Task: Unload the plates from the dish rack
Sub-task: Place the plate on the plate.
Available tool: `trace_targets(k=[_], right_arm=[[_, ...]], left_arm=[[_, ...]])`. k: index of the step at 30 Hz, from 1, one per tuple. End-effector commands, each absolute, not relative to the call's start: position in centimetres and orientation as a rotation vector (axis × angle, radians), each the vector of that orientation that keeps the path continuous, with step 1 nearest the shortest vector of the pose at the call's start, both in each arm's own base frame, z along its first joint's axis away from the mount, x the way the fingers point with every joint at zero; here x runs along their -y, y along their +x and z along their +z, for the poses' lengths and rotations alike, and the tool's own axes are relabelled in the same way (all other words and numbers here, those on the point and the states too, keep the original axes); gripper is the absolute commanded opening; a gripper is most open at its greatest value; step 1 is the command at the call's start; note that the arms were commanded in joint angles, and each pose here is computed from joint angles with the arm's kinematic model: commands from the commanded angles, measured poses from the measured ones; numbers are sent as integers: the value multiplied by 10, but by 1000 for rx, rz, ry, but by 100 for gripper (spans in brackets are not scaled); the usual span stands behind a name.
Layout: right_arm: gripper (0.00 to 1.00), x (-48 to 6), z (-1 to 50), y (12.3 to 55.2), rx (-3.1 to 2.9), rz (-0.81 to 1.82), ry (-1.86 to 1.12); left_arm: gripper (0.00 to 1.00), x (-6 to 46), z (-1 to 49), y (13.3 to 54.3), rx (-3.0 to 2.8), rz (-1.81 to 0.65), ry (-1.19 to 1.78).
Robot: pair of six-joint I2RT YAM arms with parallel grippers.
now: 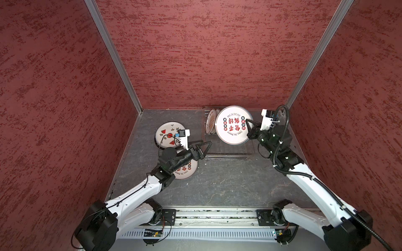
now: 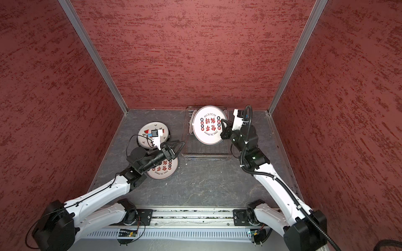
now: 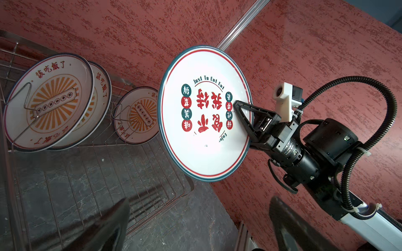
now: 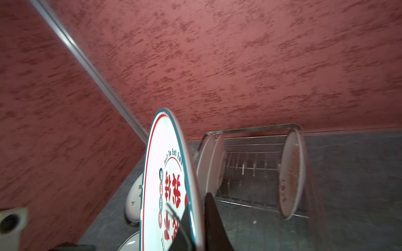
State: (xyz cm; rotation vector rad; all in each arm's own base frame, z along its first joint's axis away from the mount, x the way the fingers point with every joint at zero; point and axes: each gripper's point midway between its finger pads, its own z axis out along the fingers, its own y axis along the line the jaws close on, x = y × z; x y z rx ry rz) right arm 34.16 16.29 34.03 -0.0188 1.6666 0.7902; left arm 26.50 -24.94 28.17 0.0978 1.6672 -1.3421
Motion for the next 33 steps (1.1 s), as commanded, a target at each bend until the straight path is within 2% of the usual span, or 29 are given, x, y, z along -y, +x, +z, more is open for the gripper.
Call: trace_targets(k=[1, 4, 7, 11, 13, 16, 19, 28, 33], right_arm=[[0, -175, 397, 304, -1419, 1082, -99], [0, -175, 387, 295, -1395, 1162, -86], [0, -173, 374, 294, -1390, 1195, -57], [0, -177, 361, 290, -1374, 1265, -54], [0, -176, 355, 291, -1375, 1274, -37], [0, -177, 346, 294, -1389, 1275, -30], [0, -177, 336, 295, -1395, 1276, -27], [0, -178, 321, 291, -1394, 1286, -35], [0, -180, 314, 294, -1414, 1280, -35]], left_arm=[[99, 253, 279, 264, -1664, -1350, 84], [96, 258, 275, 262, -1673, -1363, 94], [81, 261, 272, 260, -1682, -1363, 98], [68, 266, 265, 265, -1712, -1362, 84], [56, 268, 265, 268, -1716, -1364, 75], [47, 273, 263, 269, -1725, -1369, 73], [33, 278, 260, 271, -1744, -1366, 68], [27, 286, 247, 281, -1809, -1354, 17], [19, 287, 243, 283, -1828, -1357, 0]])
